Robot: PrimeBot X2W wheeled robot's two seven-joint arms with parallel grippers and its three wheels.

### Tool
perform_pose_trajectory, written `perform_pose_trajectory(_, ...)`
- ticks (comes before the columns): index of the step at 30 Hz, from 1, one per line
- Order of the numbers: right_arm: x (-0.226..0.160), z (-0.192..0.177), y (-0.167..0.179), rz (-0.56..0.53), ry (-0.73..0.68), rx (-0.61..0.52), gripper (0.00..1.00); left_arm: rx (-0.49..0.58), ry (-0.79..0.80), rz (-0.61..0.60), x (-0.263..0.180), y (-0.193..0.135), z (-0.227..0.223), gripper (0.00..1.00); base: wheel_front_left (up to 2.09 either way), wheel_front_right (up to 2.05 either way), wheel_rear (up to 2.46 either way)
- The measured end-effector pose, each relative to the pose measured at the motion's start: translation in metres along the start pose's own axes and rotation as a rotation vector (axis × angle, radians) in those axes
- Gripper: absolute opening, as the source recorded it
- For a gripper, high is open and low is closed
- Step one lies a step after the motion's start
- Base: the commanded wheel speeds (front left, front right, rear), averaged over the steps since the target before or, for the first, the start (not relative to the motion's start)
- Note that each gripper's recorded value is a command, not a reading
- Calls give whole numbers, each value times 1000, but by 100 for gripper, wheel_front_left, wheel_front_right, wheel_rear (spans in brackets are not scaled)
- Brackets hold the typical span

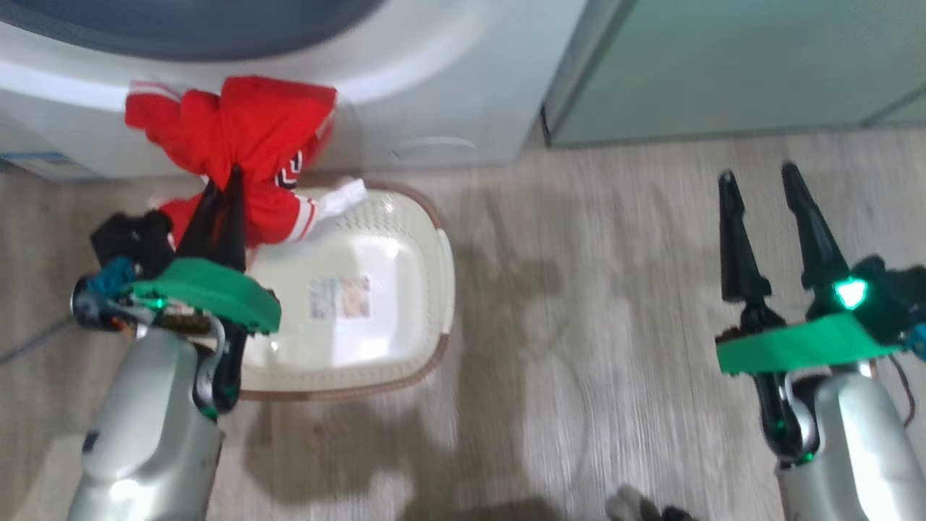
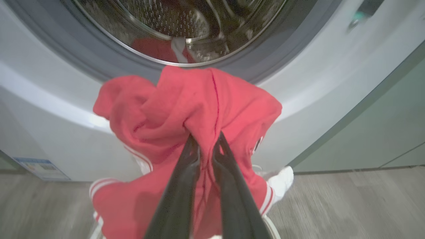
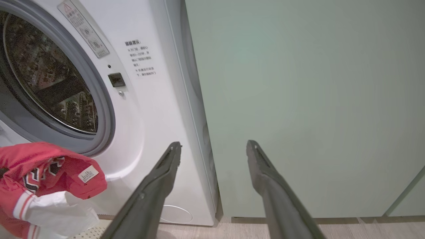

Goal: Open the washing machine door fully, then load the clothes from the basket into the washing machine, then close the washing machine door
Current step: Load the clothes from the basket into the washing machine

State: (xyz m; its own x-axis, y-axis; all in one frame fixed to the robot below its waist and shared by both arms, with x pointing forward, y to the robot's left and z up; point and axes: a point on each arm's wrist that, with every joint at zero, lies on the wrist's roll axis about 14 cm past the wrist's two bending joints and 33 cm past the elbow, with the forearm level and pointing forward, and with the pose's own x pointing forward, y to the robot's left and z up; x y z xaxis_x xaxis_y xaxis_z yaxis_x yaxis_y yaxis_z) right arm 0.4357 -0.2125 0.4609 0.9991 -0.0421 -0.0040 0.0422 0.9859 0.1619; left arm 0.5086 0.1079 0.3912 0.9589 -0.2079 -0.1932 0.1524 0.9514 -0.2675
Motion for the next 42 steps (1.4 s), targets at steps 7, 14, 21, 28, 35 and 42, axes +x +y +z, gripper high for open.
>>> perform_pose_trajectory(7,-17,25,12,28,-43,12,100,65,-235,-12,-49,-18,84,0,0,0,0)
perform_pose_trajectory(14,-36,42,18,43,-67,15,100,118,-304,-4,-94,-29,113,0,0,0,0)
perform_pose_trajectory(21,-62,45,9,18,-61,15,100,122,-295,12,-123,-33,111,0,0,0,0)
perform_pose_trajectory(28,-77,48,7,9,-59,17,100,129,-280,19,-138,-35,108,0,0,0,0)
perform_pose_trajectory(35,-81,55,8,13,-73,16,100,133,-284,20,-142,-36,110,0,0,0,0)
perform_pose_trajectory(42,-81,52,9,17,-65,18,100,133,-279,18,-143,-36,109,0,0,0,0)
